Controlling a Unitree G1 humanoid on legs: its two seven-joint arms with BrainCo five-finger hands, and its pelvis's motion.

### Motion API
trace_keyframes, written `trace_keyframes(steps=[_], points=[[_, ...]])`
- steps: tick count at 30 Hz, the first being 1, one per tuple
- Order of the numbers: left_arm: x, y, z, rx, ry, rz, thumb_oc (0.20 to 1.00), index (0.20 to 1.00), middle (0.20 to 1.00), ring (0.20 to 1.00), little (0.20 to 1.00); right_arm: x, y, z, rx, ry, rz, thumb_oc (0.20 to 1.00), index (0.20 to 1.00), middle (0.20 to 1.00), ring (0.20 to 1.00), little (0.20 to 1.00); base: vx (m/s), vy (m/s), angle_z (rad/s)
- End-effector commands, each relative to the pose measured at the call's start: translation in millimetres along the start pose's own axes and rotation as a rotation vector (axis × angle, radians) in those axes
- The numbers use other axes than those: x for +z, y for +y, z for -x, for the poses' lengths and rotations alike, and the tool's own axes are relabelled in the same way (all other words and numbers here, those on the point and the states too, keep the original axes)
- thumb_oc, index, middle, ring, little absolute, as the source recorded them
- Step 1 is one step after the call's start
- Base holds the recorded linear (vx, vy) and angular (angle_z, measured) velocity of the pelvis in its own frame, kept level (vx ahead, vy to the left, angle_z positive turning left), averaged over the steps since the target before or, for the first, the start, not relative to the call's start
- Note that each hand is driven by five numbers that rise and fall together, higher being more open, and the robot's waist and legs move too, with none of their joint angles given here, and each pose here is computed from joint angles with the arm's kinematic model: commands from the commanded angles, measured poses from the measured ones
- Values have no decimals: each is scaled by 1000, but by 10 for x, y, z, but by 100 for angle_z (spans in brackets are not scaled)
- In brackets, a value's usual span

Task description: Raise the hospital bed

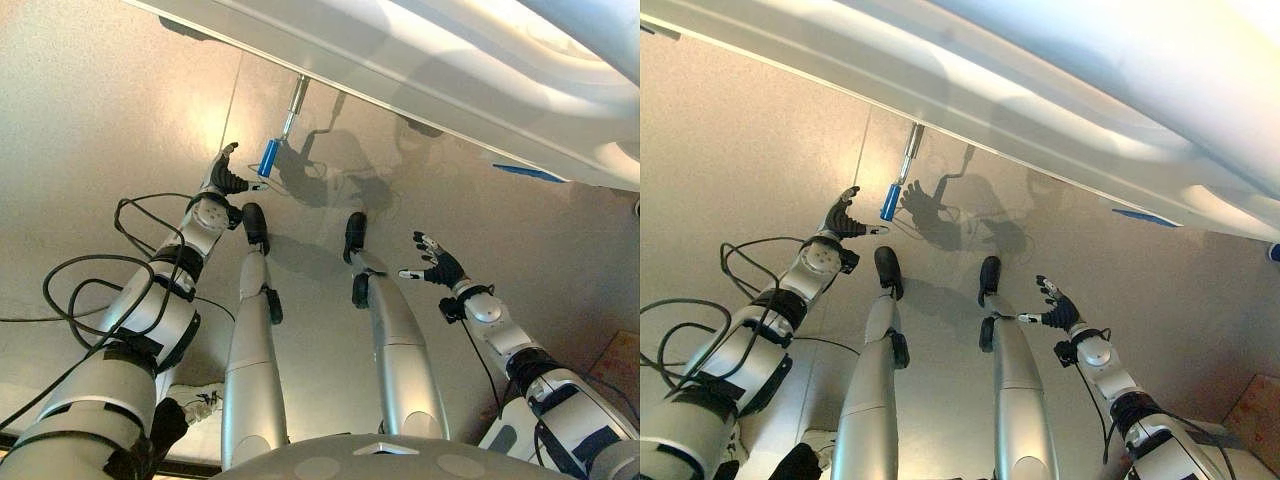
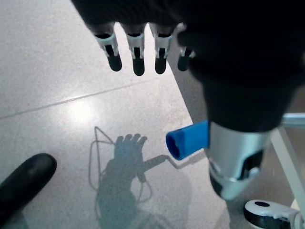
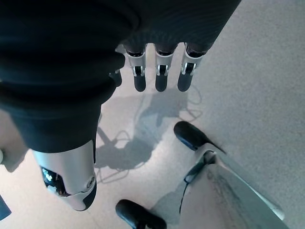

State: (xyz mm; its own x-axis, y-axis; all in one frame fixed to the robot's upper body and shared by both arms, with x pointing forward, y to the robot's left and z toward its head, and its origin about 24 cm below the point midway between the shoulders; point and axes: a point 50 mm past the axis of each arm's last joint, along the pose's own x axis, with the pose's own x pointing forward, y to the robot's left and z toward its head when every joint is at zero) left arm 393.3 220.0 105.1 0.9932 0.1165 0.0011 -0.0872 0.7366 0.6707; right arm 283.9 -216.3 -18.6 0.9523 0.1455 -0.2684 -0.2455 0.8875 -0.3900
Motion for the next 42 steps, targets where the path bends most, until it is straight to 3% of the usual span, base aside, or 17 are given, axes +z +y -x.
trace_keyframes(steps=[1,22,42], points=[[161,202,-79,63,-45,-6,1000,1000,1000,1000,1000,-6,-60,75,18,-25,43,1000,1000,1000,1000,1000,0,0,0],[758,95,-182,23,-207,-50,1000,1000,1000,1000,1000,-12,-18,33,55,-4,83,1000,1000,1000,1000,1000,0,0,0],[851,-15,-191,-23,-203,-45,1000,1000,1000,1000,1000,65,-34,1,63,-28,119,1000,1000,1000,1000,1000,0,0,0]])
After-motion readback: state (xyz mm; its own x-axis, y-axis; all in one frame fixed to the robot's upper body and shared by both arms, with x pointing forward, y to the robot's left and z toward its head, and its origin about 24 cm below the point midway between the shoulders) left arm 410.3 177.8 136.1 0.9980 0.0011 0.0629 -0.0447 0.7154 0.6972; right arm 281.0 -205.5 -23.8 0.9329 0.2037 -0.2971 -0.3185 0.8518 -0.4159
